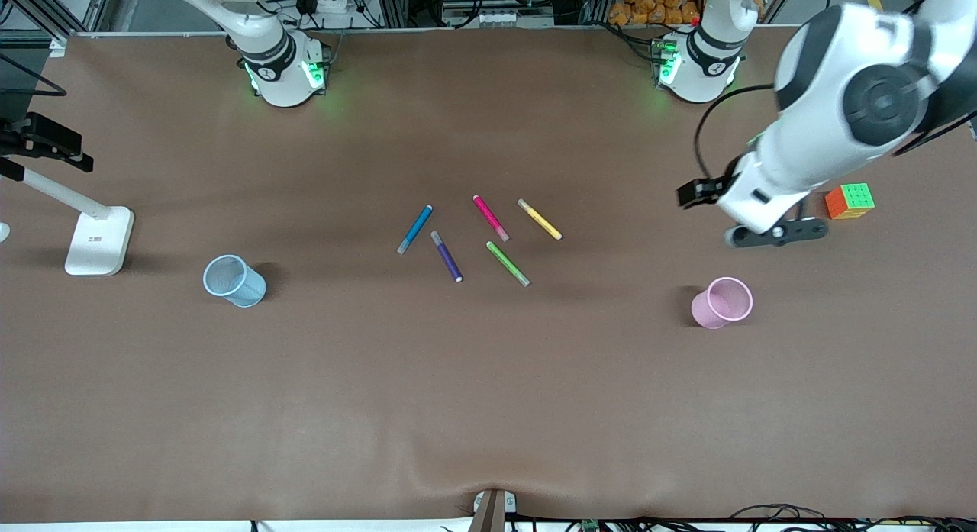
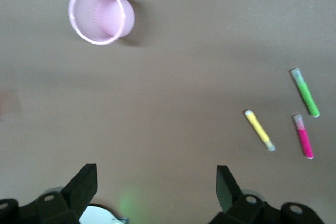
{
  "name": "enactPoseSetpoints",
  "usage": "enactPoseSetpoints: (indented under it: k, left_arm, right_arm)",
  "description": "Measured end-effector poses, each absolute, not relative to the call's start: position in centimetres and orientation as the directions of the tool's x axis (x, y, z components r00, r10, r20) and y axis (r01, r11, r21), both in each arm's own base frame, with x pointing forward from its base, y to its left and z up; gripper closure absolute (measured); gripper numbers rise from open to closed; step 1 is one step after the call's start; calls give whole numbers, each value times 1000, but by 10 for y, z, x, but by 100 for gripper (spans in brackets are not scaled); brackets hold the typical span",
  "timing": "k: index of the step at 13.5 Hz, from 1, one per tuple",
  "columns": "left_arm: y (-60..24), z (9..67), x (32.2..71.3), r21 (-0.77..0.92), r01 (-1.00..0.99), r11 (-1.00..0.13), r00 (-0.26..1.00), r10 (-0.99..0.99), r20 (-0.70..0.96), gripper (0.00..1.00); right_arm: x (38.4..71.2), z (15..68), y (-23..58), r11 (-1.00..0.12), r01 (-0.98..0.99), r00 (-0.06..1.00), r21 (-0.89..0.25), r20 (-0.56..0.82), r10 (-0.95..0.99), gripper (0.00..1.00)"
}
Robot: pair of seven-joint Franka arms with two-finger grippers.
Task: Place pink and blue markers in matching cups
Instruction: 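Move the left gripper over the pink marker and lower onto it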
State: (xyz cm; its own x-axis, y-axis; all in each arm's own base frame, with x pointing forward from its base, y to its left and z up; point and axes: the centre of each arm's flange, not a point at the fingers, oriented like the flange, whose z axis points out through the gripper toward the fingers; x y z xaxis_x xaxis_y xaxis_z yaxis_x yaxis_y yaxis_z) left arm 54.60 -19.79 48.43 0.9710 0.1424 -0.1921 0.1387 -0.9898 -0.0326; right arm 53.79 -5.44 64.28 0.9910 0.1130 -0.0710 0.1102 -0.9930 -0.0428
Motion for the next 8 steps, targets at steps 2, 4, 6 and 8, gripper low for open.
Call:
enactPoseSetpoints:
  k: [2, 4, 6, 8]
  left_arm:
    - [-232, 459, 548, -26, 192, -981, 962, 193, -194, 0]
    - [-269, 427, 546, -18, 244, -970, 947, 242, -212, 0]
    - [-316, 389, 537, -16, 306, -952, 925, 301, -231, 0]
    - [-367, 351, 521, -11, 369, -929, 902, 361, -237, 0]
  right_arm:
    - [538, 643, -55, -993, 109, 991, -43, -72, 112, 0]
    - [538, 643, -55, -993, 109, 991, -43, -72, 112, 0]
    - [538, 643, -55, -993, 109, 991, -43, -72, 112, 0]
    - [538, 643, -55, -993, 110, 991, -43, -72, 113, 0]
